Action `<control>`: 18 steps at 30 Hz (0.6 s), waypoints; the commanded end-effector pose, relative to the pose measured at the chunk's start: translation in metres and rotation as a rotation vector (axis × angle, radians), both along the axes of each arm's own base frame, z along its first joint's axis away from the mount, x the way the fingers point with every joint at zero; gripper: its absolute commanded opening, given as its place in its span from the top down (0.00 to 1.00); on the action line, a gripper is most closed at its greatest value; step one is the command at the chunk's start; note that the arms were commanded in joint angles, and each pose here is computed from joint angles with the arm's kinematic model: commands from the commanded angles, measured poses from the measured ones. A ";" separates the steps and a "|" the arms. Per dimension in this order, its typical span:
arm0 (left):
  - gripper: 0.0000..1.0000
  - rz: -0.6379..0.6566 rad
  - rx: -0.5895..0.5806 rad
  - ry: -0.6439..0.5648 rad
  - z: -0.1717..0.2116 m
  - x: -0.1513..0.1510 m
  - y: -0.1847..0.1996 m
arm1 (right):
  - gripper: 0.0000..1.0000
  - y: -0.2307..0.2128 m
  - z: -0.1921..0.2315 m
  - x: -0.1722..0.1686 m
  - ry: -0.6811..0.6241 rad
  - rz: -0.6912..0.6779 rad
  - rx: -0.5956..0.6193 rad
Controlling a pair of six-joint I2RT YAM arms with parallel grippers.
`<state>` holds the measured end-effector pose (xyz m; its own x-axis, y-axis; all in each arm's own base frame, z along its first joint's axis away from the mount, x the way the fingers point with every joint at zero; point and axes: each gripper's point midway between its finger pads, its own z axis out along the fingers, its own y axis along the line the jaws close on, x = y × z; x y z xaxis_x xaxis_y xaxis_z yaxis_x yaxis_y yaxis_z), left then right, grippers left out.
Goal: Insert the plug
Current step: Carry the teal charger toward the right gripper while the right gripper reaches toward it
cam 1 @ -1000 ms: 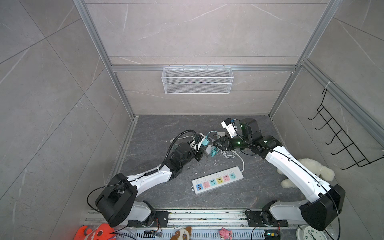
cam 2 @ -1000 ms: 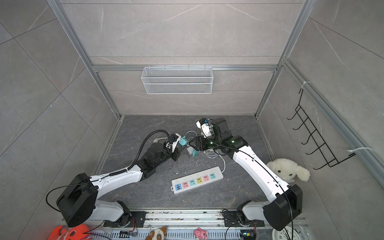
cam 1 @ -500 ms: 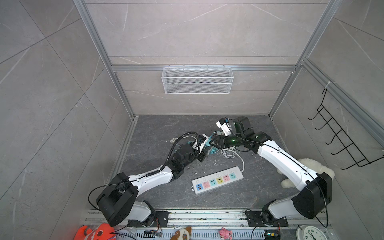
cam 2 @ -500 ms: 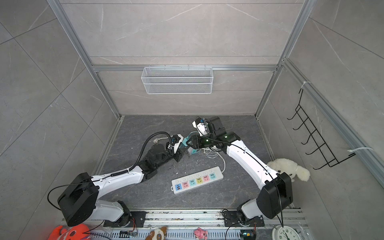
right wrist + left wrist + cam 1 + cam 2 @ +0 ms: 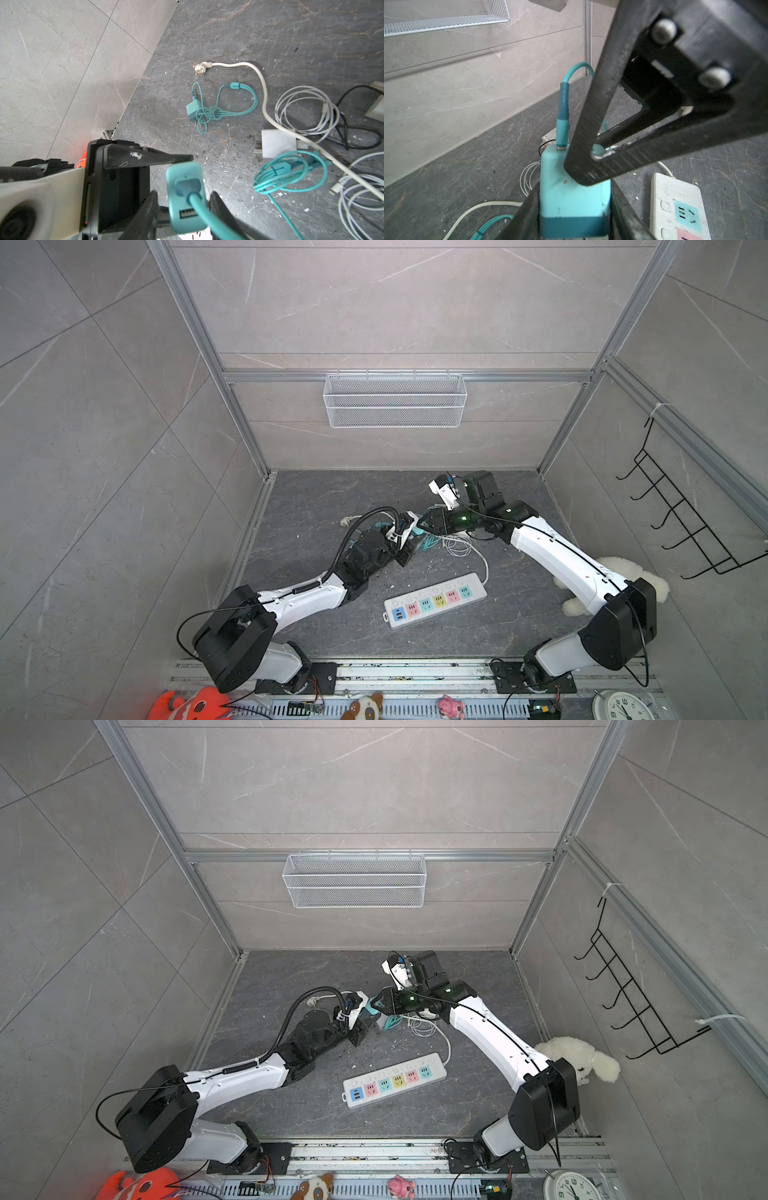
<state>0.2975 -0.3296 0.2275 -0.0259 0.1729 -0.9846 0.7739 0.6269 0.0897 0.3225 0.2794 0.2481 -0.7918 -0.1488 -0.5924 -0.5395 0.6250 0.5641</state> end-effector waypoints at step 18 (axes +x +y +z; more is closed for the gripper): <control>0.73 -0.009 -0.055 -0.094 0.026 -0.003 -0.001 | 0.58 0.013 -0.001 -0.008 0.033 0.070 0.054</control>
<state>0.2963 -0.3288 0.2257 -0.0155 0.1744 -0.9846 0.7730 0.6266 0.0988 0.3201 0.2830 0.2443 -0.8032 -0.1596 -0.5739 -0.5398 0.6025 0.5879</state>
